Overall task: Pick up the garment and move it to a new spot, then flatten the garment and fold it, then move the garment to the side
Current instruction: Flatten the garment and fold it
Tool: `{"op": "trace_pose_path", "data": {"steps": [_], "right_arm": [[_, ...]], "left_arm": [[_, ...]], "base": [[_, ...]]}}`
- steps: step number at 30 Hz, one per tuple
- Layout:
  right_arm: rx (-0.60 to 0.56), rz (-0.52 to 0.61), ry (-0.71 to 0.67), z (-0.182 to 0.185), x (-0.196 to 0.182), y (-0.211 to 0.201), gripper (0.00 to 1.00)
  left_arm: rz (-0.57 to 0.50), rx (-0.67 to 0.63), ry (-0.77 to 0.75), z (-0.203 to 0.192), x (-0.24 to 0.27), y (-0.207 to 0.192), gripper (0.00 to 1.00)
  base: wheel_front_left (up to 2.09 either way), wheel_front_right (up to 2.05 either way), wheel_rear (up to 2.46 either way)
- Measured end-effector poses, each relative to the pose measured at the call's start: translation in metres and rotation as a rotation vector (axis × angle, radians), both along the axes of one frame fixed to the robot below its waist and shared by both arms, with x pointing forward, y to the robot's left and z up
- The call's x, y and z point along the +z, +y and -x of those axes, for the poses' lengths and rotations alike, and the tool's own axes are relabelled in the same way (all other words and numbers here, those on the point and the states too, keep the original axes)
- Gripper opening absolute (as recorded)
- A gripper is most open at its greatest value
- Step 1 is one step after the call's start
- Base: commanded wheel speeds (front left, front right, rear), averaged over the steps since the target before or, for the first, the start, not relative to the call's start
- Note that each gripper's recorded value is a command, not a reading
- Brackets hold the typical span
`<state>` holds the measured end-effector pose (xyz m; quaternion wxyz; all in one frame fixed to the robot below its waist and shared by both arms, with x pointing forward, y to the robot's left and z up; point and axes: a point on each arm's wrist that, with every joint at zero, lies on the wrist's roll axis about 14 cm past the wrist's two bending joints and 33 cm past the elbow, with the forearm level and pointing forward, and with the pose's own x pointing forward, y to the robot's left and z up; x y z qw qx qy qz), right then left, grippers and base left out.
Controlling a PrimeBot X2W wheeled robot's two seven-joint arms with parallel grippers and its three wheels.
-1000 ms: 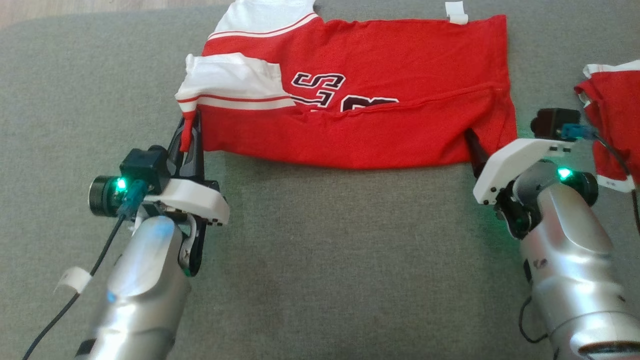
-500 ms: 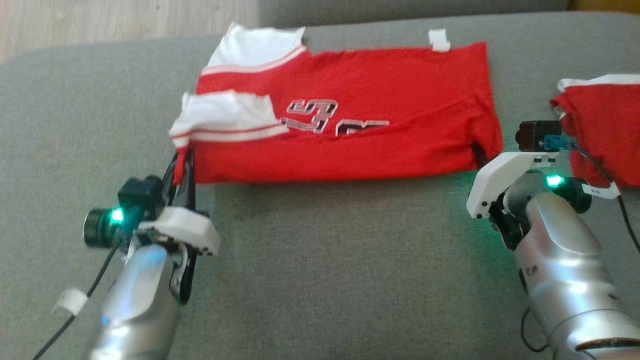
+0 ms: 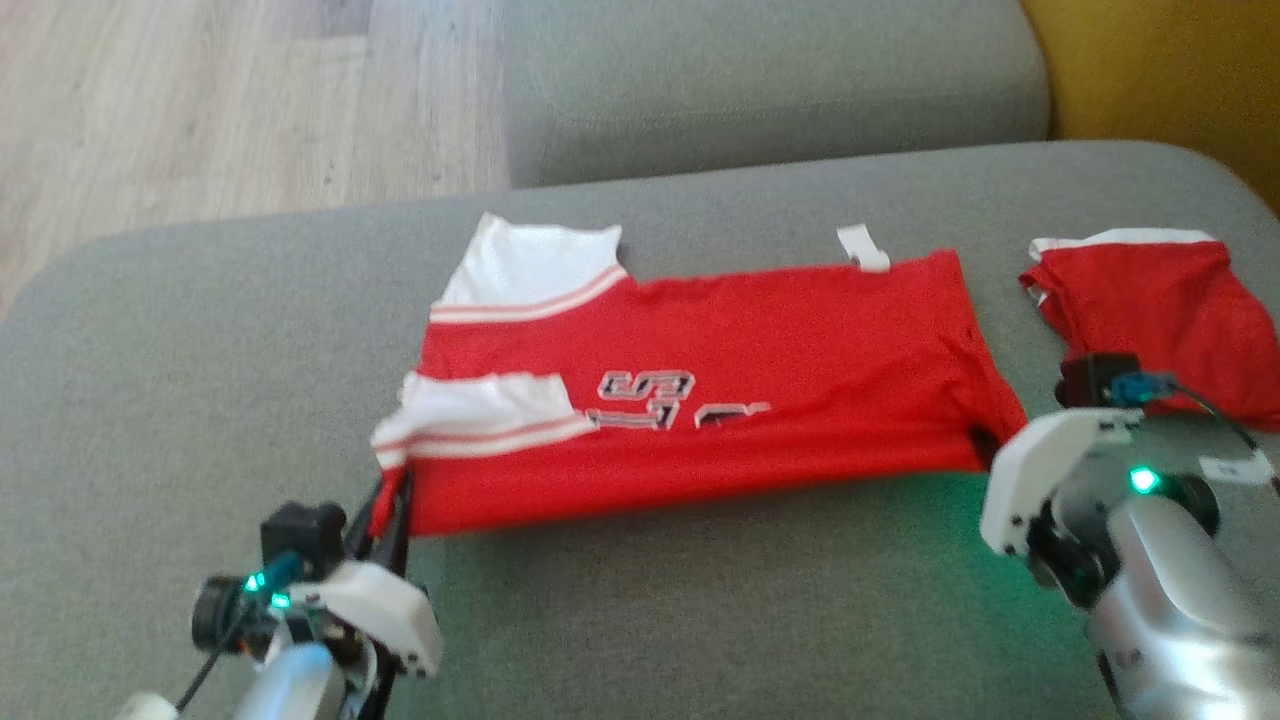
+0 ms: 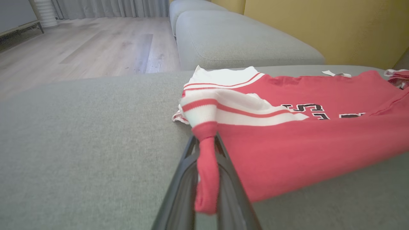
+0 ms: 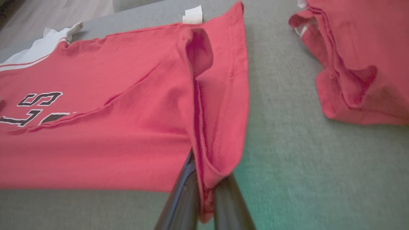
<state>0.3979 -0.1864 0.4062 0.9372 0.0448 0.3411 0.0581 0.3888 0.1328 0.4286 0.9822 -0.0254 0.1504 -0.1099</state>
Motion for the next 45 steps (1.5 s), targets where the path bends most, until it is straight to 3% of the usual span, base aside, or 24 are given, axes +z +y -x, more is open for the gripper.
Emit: {"op": "trace_pose_path", "data": {"steps": [8,9,10,11,12,13,14,15,22,27,32,40,45], "right_arm": [[-0.01,-0.041,0.056,0.042,-0.008,-0.01,0.0],[-0.018,-0.047,0.053,0.045,-0.008,-0.012,0.09],[-0.024,-0.048,0.044,0.046,-0.007,-0.013,0.54],[-0.034,-0.054,0.033,0.046,-0.005,-0.014,0.54],[-0.043,-0.061,0.024,0.045,-0.003,-0.014,1.0],[-0.054,-0.071,0.01,0.044,0.0,-0.015,1.0],[-0.054,-0.071,0.01,0.044,0.0,-0.015,1.0],[-0.064,-0.072,-0.007,0.042,0.004,-0.016,1.0],[-0.145,-0.072,-0.242,0.015,0.049,-0.03,1.0],[-0.163,-0.033,-0.459,-0.005,0.088,-0.038,1.0],[-0.134,-0.029,-0.65,-0.02,0.119,-0.028,1.0],[-0.119,-0.077,-0.795,-0.022,0.127,-0.006,1.0],[-0.083,-0.082,-0.781,-0.014,0.113,0.013,1.0]], "left_arm": [[0.006,-0.053,0.103,0.037,-0.012,-0.01,0.0],[0.006,-0.057,0.111,0.039,-0.013,-0.011,0.0],[0.008,-0.056,0.119,0.041,-0.013,-0.012,0.0],[0.014,-0.059,0.13,0.043,-0.014,-0.014,0.0],[0.012,-0.059,0.136,0.043,-0.014,-0.014,0.0],[0.012,-0.061,0.137,0.043,-0.014,-0.014,0.49],[0.012,-0.061,0.137,0.043,-0.014,-0.014,0.9],[0.01,-0.057,0.133,0.042,-0.012,-0.014,1.0],[0.022,-0.013,0.078,0.028,0.0,-0.011,1.0],[0.083,0.066,-0.171,-0.008,0.052,0.0,1.0],[0.171,0.055,-0.38,-0.035,0.102,-0.011,1.0],[0.209,0.024,-0.391,-0.044,0.1,-0.025,1.0],[0.198,0.008,-0.367,-0.035,0.09,-0.033,1.0]], "base": [[0.0,0.0,0.0],[0.0,0.0,0.0],[0.0,0.0,0.0],[0.0,0.0,0.0],[0.0,0.0,0.0],[0.0,0.0,0.0],[0.0,0.0,0.0],[0.0,0.0,0.0],[0.0,0.0,0.0],[0.0,0.0,0.0],[0.0,0.0,0.0],[0.0,0.0,0.0],[0.0,0.0,0.0]]}}
